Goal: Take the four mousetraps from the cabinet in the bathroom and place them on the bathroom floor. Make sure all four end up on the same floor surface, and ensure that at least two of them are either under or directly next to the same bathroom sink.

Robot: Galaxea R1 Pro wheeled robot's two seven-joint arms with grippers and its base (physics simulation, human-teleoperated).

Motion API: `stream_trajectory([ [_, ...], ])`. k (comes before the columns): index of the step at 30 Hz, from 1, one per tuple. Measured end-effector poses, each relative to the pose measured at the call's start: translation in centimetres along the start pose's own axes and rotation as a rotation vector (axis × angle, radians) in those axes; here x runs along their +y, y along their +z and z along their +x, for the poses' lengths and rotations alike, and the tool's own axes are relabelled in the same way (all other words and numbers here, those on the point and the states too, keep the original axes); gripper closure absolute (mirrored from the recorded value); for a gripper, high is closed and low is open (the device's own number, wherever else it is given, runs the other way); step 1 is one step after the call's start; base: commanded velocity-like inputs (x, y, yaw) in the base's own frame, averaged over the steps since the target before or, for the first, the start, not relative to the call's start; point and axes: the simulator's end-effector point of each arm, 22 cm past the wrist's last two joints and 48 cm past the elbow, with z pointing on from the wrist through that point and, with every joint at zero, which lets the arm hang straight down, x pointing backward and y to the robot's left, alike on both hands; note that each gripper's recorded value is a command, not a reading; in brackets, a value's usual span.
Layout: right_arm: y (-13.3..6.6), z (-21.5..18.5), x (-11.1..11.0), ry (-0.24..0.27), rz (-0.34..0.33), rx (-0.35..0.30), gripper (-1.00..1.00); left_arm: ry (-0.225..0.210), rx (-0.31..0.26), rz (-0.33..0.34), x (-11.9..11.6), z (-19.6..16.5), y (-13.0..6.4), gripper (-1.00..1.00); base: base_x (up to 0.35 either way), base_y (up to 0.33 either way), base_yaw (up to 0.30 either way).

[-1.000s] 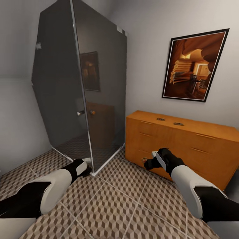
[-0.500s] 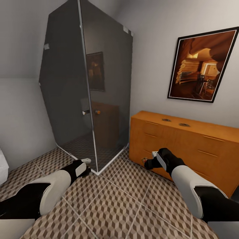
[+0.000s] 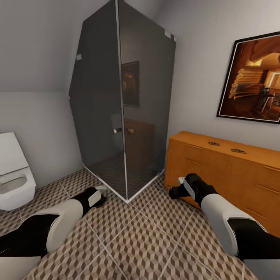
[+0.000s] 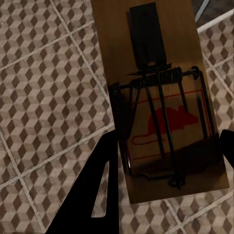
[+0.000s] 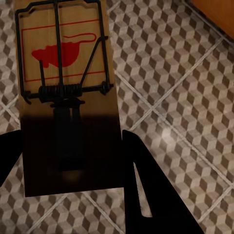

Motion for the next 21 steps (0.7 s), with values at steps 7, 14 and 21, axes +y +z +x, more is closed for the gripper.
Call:
stream_trajectory([
  [7, 0.0, 0.0, -0.02, -0.003, 0.003, 0.0, 1.0, 0.001, 0.001, -0.001, 0.03, 0.04, 0.01, 1.0, 0.0, 0.0, 0.278],
  [14, 0.03, -0.17, 0.13, -0.003, 0.0, -0.008, 1.0, 0.0, 0.0, -0.001, 0.03, 0.02, 0.0, 1.0, 0.0, 0.0, 0.278],
  [21, 0.29, -0.11, 0.07, -0.006, 0.004, -0.018, 1.0, 0.001, 0.001, 0.0, 0.01, 0.02, 0.0, 1.0, 0.0, 0.0, 0.278],
])
